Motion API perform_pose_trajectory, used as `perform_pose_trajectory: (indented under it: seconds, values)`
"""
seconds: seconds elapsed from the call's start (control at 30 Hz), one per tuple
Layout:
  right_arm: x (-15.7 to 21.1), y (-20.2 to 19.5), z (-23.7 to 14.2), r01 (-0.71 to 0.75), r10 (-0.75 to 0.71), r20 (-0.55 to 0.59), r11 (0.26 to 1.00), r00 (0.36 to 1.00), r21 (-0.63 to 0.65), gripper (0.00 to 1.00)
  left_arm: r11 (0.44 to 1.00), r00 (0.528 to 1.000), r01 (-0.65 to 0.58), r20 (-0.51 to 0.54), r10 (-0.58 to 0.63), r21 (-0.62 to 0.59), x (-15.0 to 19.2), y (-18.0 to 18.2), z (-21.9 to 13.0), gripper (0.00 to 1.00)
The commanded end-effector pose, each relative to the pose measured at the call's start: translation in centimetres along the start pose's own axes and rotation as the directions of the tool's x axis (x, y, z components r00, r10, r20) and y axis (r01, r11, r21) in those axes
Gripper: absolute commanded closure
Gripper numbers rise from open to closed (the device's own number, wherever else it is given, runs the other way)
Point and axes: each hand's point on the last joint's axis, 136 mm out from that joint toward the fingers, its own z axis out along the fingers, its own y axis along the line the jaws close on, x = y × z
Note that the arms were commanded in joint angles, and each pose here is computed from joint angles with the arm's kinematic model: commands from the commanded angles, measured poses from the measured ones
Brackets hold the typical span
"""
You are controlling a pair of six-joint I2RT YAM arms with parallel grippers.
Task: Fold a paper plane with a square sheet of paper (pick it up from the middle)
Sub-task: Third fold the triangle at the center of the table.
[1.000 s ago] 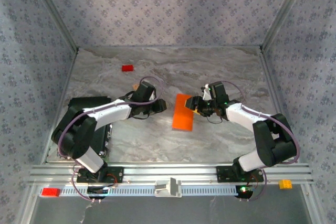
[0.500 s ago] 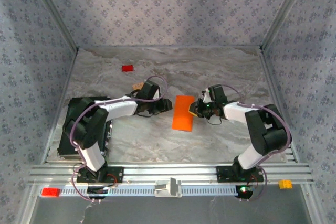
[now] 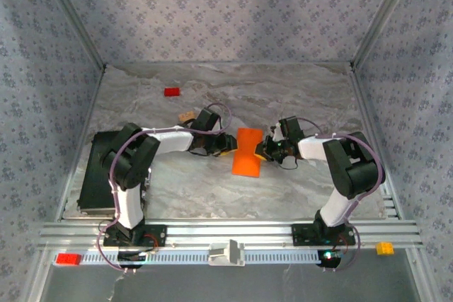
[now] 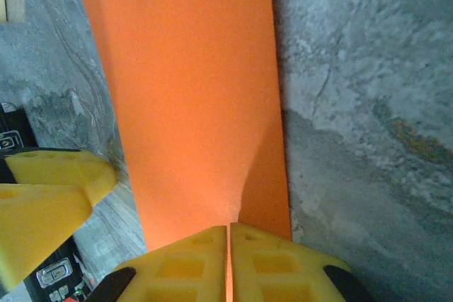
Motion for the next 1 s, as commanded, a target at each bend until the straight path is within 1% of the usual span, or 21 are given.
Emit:
perform_pose_trajectory:
  seconds: [0.0, 0.27, 0.53, 0.7, 0.97]
  values:
    - [1.5, -3.4, 0.6, -0.042, 0.046, -0.04, 0.994, 0.998, 0.099, 0.89, 1.0, 0.999, 0.0, -0.052, 0.0, 0.015, 0.5, -0.2, 0.5, 0.63]
    - [1.6, -3.8, 0.7, -0.049, 0.053, -0.039, 0.993, 0.998, 0.109, 0.88, 1.0, 0.997, -0.004, -0.078, 0.005, 0.019, 1.2, -0.4, 1.1, 0.7]
    - [1.7, -4.0, 0.9, -0.056, 0.062, -0.044, 0.992, 0.997, 0.113, 0.88, 0.999, 0.994, -0.012, -0.11, 0.016, 0.029, 2.0, -0.6, 1.7, 0.73]
    - [1.6, -4.0, 0.9, -0.056, 0.061, -0.042, 0.992, 0.997, 0.111, 0.88, 0.998, 0.993, -0.031, -0.114, 0.036, 0.045, 2.1, -1.3, 1.6, 0.74]
    - [1.6, -3.9, 0.9, -0.056, 0.061, -0.041, 0.992, 0.997, 0.11, 0.88, 0.999, 0.994, -0.032, -0.103, 0.036, 0.038, 2.0, -1.3, 1.4, 0.74]
